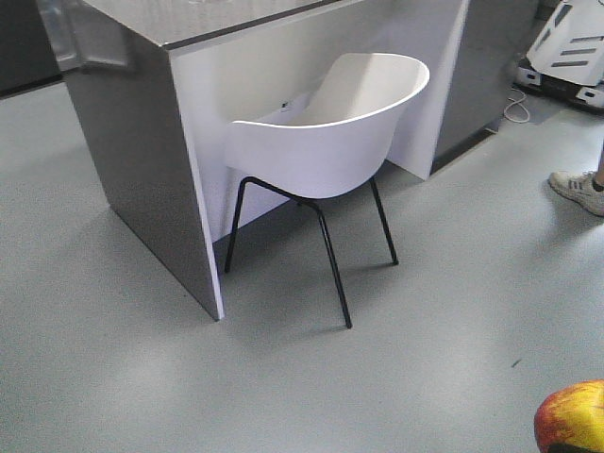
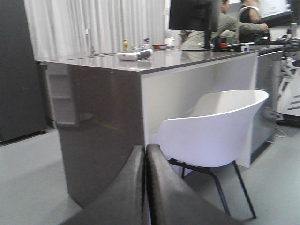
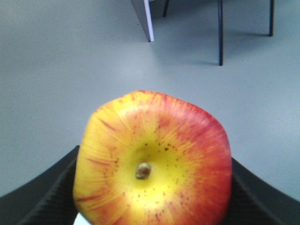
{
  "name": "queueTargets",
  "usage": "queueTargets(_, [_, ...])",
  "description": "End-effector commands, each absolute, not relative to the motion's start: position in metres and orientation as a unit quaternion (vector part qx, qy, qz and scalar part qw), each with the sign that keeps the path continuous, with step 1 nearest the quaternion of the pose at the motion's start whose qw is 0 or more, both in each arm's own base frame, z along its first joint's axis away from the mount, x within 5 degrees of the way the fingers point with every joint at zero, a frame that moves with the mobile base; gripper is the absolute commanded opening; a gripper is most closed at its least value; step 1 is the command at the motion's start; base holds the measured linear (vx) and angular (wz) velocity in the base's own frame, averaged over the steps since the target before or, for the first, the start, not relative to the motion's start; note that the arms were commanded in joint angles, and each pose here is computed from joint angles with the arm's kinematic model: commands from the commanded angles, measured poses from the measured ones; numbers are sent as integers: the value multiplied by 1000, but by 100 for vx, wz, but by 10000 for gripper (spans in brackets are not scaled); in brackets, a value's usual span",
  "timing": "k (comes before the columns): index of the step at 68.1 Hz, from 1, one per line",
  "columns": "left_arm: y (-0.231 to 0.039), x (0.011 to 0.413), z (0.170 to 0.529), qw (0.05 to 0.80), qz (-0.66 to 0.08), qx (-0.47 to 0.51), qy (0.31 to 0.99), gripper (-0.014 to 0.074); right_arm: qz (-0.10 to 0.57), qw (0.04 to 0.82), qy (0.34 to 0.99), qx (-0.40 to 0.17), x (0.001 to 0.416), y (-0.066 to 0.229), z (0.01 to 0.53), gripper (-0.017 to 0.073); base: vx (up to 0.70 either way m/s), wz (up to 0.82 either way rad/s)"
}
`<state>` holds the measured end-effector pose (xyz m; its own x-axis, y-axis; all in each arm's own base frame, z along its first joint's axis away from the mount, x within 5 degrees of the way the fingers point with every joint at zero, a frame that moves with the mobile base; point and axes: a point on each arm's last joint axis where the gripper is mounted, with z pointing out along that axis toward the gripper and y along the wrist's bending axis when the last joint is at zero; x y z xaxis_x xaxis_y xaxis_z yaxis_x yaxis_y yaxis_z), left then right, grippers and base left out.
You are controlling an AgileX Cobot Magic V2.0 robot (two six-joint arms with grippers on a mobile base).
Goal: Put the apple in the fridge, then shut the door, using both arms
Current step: 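Turn the base away from the counter holding the apple in the right gripper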
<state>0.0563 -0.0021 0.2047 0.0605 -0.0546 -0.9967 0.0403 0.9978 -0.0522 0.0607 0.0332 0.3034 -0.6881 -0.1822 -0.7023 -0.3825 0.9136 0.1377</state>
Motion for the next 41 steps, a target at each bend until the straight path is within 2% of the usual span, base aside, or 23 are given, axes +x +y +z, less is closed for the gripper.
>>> queueTargets(1, [-2, 54, 218, 763, -39, -9, 645, -6, 143, 395, 895, -151, 65, 34, 314, 160, 1, 38])
queueTargets(41, [-2, 54, 218, 763, -39, -9, 645, -6, 142, 395, 895, -151, 65, 34, 314, 160, 3, 48])
